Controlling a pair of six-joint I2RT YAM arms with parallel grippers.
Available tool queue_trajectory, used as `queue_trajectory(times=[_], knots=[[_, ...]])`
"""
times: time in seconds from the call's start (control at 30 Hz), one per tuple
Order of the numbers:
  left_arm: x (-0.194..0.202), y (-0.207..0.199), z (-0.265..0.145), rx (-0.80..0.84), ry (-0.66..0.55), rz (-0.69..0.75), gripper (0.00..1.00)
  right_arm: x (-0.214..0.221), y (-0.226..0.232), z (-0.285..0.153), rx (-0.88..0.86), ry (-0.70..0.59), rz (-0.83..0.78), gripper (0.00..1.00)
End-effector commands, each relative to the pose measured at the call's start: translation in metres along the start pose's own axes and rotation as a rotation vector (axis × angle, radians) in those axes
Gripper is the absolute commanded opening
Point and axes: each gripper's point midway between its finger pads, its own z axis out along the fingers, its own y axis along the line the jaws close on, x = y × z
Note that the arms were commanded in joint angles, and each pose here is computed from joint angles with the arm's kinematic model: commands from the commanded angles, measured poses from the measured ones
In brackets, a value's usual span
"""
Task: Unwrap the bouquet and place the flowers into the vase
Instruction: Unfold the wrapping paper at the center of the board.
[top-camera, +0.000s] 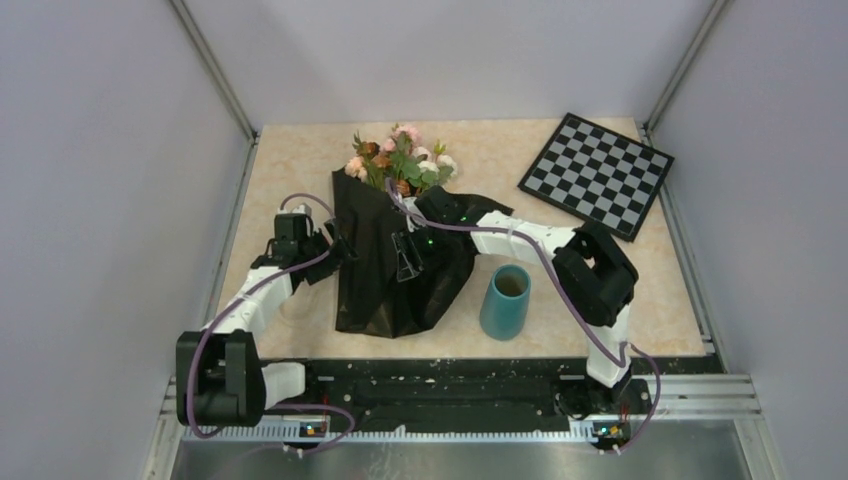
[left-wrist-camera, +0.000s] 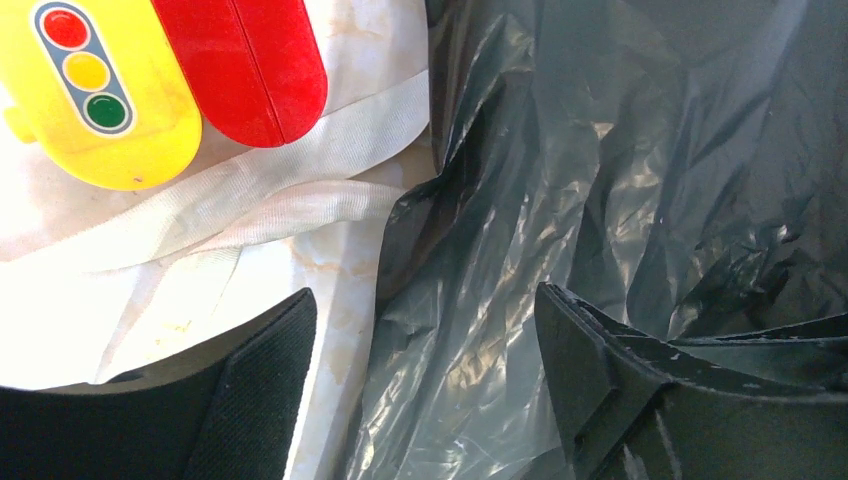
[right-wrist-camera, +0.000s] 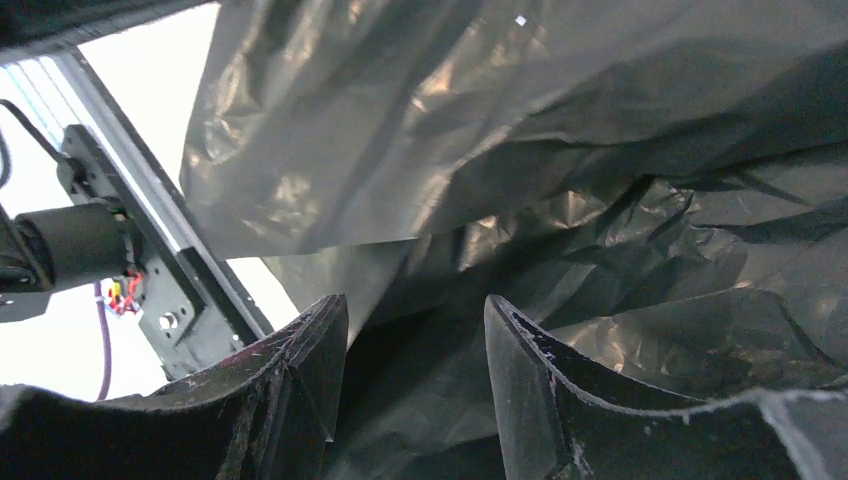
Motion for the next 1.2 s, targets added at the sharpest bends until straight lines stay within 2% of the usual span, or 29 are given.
queue_trajectory(times=[0.0,0.13,0.23,0.6,0.87,1.17], knots=[[-0.012,-0.002,0.008,0.018,-0.044,0.012,0.77,-0.005,-0.028,-0.005,0.044,-0.003,0.008,0.54],[-0.008,-0.003,0.014,0.034,-0.027,0.007,0.65,0.001,-0.053,-0.010,0.071,-0.006,0.053,0.54],[-0.005,-0.001,0.018,0.033,-0.020,0.005,0.60,0.005,-0.069,-0.015,0.088,-0.012,0.081,0.54],[0.002,0.010,0.030,-0.008,0.014,-0.003,0.31,0.035,-0.108,-0.024,0.183,0.024,0.151,0.54],[0.002,0.014,0.030,-0.023,0.008,-0.004,0.22,0.039,-0.133,-0.051,0.254,-0.020,0.209,0.54],[0.003,0.014,0.030,-0.024,0.007,-0.001,0.22,0.055,-0.170,-0.083,0.355,-0.049,0.315,0.54]])
